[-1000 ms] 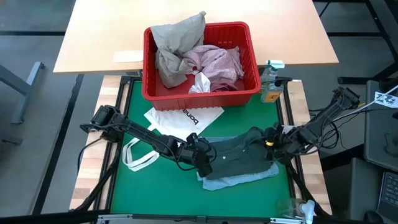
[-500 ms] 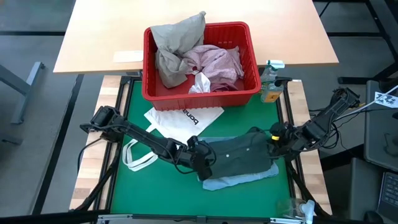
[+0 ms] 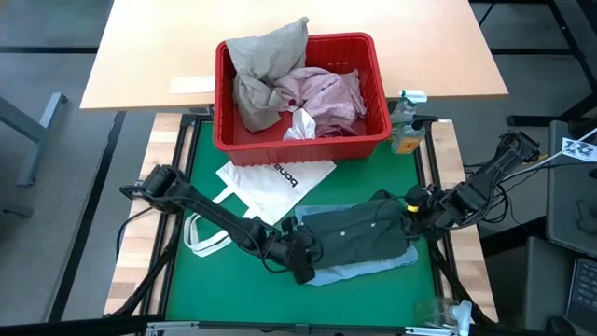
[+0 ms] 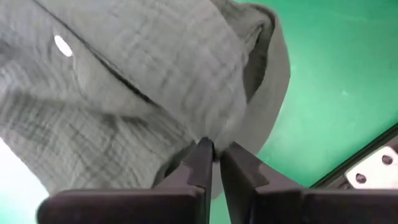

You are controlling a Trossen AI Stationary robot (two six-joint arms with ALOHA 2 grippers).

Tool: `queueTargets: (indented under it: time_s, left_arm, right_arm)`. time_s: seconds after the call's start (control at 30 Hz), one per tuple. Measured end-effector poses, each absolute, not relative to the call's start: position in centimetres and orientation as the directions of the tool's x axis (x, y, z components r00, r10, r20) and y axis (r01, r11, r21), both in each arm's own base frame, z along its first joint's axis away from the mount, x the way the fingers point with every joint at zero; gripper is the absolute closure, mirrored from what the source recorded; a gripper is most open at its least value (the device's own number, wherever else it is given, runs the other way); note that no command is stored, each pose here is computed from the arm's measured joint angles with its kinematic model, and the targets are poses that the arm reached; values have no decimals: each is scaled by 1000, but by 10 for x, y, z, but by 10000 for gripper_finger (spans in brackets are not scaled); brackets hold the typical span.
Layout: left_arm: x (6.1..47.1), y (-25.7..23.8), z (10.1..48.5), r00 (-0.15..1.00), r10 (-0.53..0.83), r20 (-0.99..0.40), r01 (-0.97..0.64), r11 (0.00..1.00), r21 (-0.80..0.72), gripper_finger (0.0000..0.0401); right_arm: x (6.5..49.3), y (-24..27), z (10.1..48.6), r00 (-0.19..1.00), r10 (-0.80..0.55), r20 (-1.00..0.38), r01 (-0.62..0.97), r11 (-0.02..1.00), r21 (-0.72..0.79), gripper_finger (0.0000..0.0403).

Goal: Fold laundry
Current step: Fold the green shirt

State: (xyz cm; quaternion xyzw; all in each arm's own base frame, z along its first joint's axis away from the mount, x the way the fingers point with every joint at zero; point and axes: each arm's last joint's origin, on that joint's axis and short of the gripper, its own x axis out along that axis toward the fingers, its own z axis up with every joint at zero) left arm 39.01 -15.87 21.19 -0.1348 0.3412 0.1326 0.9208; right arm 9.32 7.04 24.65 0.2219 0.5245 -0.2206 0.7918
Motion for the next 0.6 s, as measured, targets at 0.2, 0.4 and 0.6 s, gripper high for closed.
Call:
queueTargets:
  time_s: [0.2, 0.4, 0.6]
  left_arm:
    - [393, -169, 173, 660, 149, -736, -317, 944, -93, 261]
    - [389, -168, 168, 613, 171, -772, -332, 942, -56, 261]
    - [389, -170, 174, 614, 163, -772, -307, 951, -43, 261]
  right_arm:
    - [92, 72, 246, 307, -59, -950, 576, 806, 137, 370]
    - [91, 73, 245, 273, -18, -962, 572, 807, 148, 363]
    - [90, 75, 245, 238, 26, -971, 566, 809, 160, 304]
